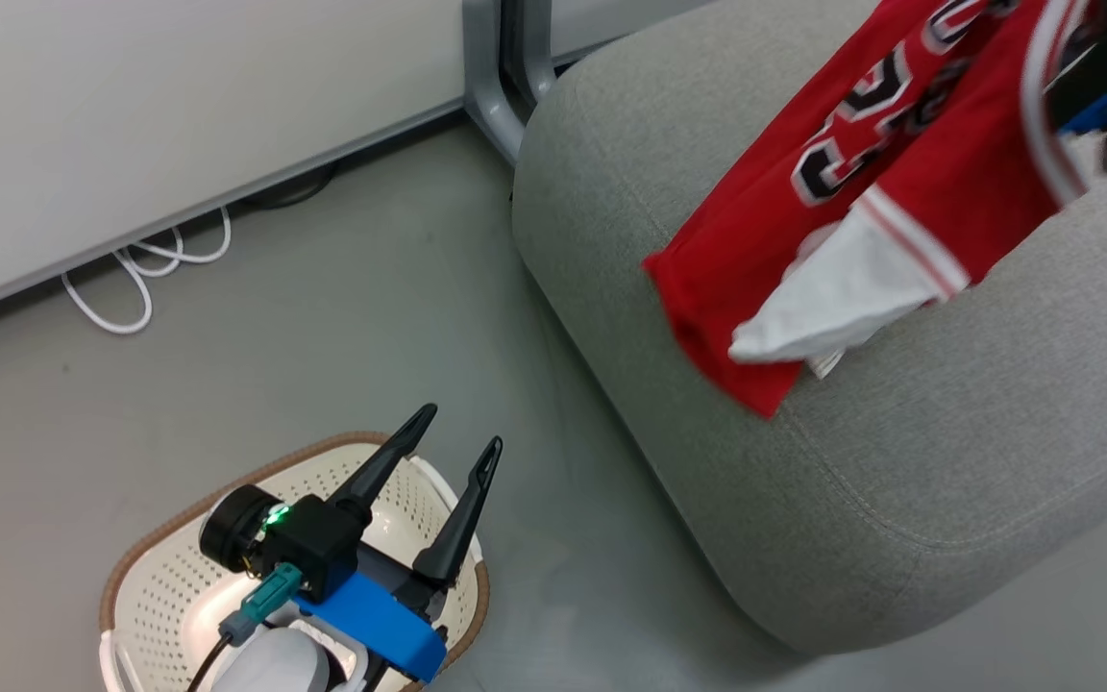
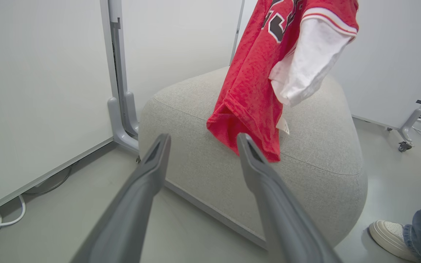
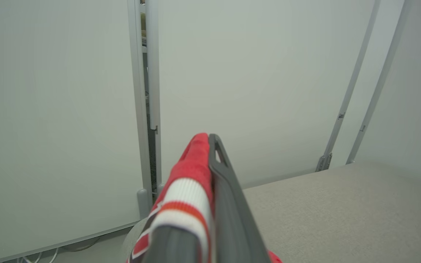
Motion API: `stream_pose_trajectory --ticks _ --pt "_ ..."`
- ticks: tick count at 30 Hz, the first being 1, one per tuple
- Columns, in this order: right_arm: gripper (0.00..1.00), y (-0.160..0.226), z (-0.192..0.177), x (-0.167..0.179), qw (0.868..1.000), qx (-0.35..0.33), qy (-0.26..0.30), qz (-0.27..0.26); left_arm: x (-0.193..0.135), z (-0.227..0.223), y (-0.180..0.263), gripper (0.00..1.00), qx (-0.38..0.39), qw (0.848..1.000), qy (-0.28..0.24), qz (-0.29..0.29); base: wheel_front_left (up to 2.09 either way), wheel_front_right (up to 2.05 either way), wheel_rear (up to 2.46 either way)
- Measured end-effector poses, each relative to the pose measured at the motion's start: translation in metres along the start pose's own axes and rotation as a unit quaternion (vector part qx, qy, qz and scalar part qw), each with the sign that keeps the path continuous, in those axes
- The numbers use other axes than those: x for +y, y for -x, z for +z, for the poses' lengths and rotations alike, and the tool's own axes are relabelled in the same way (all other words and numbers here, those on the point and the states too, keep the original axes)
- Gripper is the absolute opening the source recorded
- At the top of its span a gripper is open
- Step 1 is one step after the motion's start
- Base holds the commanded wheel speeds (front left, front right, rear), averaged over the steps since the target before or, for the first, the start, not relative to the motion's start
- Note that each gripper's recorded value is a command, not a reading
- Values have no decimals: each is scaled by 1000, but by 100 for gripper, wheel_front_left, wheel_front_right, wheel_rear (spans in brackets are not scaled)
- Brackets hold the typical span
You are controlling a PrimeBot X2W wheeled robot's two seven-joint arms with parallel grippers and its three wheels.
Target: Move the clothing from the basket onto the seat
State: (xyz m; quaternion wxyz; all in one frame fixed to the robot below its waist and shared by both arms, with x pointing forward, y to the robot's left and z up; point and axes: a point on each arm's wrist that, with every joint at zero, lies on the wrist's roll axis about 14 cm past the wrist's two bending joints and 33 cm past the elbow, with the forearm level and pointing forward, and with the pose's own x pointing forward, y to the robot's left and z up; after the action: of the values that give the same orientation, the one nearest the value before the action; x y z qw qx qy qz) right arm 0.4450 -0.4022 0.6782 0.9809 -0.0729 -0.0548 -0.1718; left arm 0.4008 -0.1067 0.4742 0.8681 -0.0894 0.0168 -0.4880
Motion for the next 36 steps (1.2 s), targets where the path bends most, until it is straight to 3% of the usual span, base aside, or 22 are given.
stream_pose_trajectory --ticks 7,11,17,24,25,27,28,29,36 --pt "0 -48 69 -70 991 -88 11 -101 32 -16 -8 100 -2 1000 3 3 0 0 0" --pt "0 -65 63 -91 984 -102 38 -142 52 -20 -15 100 -14 1000 1 5 0 0 0" --pt "0 -83 -58 -81 987 1 27 -157 83 -35 -17 100 -19 1000 3 20 0 0 0" --pt "0 -57 -216 -37 979 146 2 -141 106 -60 -8 100 0 999 11 42 0 0 0" --pt "7 -52 -228 -31 978 158 1 -137 108 -60 -6 100 2 999 10 47 0 0 0" --pt "52 -48 -236 -25 978 162 4 -129 109 -58 -2 100 3 999 10 54 0 0 0" --pt "85 -46 -236 -24 979 162 9 -125 109 -56 -1 100 3 998 10 56 0 0 0" --pt "100 -45 -234 -24 979 162 14 -121 109 -53 0 100 2 998 10 59 0 0 0" --pt "100 -36 -214 -25 983 153 26 -101 99 -34 13 100 0 997 13 81 0 0 0"
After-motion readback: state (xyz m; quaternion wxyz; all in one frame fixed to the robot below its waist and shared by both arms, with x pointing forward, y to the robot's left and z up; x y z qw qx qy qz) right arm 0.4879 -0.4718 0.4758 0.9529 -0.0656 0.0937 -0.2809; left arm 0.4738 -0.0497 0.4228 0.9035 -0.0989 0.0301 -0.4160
